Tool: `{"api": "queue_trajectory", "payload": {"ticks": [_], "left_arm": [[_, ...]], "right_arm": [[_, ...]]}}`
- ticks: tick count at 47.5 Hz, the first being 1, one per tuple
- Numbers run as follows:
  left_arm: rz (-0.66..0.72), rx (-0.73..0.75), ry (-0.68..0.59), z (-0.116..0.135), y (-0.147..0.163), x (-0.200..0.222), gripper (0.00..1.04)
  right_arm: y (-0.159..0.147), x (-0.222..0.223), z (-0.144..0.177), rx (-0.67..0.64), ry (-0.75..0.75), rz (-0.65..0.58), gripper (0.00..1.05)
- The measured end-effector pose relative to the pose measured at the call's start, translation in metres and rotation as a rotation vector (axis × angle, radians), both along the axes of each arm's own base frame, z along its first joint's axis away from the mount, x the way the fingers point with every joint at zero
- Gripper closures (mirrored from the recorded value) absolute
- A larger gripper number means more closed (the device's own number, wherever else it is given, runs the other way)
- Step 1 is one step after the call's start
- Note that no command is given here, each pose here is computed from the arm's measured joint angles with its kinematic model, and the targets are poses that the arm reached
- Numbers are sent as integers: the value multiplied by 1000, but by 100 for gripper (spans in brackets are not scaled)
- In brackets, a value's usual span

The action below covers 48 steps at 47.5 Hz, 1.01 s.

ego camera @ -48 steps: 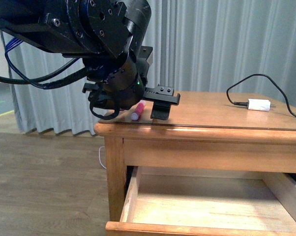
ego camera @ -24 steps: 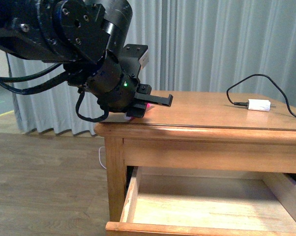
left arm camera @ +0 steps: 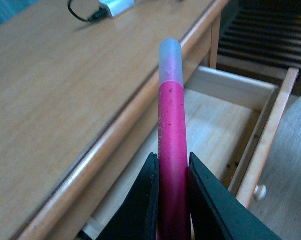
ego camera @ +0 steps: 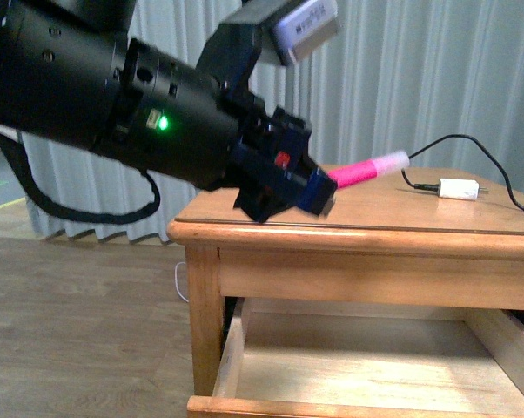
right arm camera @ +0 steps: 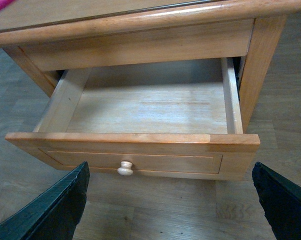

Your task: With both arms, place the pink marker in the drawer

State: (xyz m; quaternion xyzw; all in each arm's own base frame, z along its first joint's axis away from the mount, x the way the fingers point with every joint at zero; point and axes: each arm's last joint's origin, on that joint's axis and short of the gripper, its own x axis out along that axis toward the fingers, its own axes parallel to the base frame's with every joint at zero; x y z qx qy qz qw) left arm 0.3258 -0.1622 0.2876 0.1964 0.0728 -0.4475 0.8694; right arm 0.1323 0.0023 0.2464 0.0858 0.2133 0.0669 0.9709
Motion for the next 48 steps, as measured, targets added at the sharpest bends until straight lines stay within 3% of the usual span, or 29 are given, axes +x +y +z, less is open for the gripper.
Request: {"api": "queue_trajectory", "payload": {"ticks": [19,30,39,48], "left_arm": [[39,102,45,-77,-19,21,91],[63,133,87,-106,-29,26,90],[81,126,76,-107,-33,26,63],[227,61,13,-80,-26,13,22]], "right_arm": [[0,0,0,0,0,-1,8],[0,0,0,0,0,0,8],[0,0,0,0,0,0,8],[0,0,0,0,0,0,8]]}}
